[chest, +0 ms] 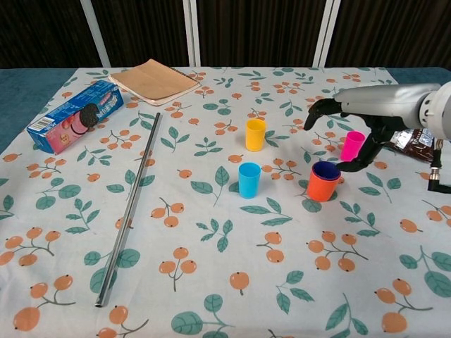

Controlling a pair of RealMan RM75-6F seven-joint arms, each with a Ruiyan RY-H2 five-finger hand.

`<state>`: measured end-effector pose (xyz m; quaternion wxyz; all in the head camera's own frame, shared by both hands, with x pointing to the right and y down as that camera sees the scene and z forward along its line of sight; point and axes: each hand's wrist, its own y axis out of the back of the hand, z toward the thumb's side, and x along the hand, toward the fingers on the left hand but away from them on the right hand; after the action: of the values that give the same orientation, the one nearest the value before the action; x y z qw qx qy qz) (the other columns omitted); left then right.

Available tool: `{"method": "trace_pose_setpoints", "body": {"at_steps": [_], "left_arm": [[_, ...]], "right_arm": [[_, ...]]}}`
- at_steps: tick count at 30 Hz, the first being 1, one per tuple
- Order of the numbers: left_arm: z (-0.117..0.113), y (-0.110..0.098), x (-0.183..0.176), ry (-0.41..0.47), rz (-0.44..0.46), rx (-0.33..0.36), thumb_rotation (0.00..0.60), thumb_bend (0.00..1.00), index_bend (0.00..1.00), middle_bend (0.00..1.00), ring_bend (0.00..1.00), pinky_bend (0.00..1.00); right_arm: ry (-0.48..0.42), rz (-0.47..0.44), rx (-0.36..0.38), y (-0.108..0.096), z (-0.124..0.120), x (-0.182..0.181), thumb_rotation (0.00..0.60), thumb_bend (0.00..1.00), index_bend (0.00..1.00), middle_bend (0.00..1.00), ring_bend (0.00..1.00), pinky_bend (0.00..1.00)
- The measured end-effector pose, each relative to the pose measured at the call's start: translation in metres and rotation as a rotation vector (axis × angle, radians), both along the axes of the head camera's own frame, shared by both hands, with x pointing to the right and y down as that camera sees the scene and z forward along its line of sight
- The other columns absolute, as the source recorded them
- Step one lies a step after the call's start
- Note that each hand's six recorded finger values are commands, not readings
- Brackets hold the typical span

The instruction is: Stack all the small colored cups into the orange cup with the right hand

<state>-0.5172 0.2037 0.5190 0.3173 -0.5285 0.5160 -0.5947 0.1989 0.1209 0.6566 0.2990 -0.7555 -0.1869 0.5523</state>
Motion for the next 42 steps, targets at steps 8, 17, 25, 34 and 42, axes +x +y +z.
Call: {"method": "trace_pose_setpoints", "body": {"at_steps": [8,17,25,34,42], "left_arm": [[0.0,0.0,0.001,0.004,0.0,0.0,0.6,0.41,0.16,0.03,0.01,0.11],[0.001,0.0,0.0,0.007,-0.003,-0.007,0.6,0.41,0.16,0.03,0.01,0.11],[0.001,0.0,-0.001,0.012,-0.013,-0.007,0.6,0.41,0.16,0.03,0.01,0.11],[0.002,0.0,-0.002,0.014,-0.016,-0.01,0.6,0.41,0.16,0.03,0.01,0.11],[0.001,-0.001,-0.003,0.016,-0.021,-0.007,0.6,0.41,0.16,0.03,0.01,0.11]], "right_arm": [[-0.018,0.021,0.03,-0.02,-0.009,-0.012,0.6,0.39,0.13,0.0,0.04,0.12],[-0.059,0.077,0.082,-0.06,-0.011,-0.05,0.6,0.39,0.22,0.0,0.04,0.12],[-0.036,0.075,0.067,-0.073,0.01,-0.091,0.6,0.39,0.27,0.0,0.04,0.12],[-0.007,0.074,0.052,-0.074,0.034,-0.107,0.6,0.39,0.29,0.0,0.04,0.12],[0.011,0.079,0.043,-0.077,0.052,-0.114,0.6,0.39,0.33,0.0,0.04,0.12]]}}
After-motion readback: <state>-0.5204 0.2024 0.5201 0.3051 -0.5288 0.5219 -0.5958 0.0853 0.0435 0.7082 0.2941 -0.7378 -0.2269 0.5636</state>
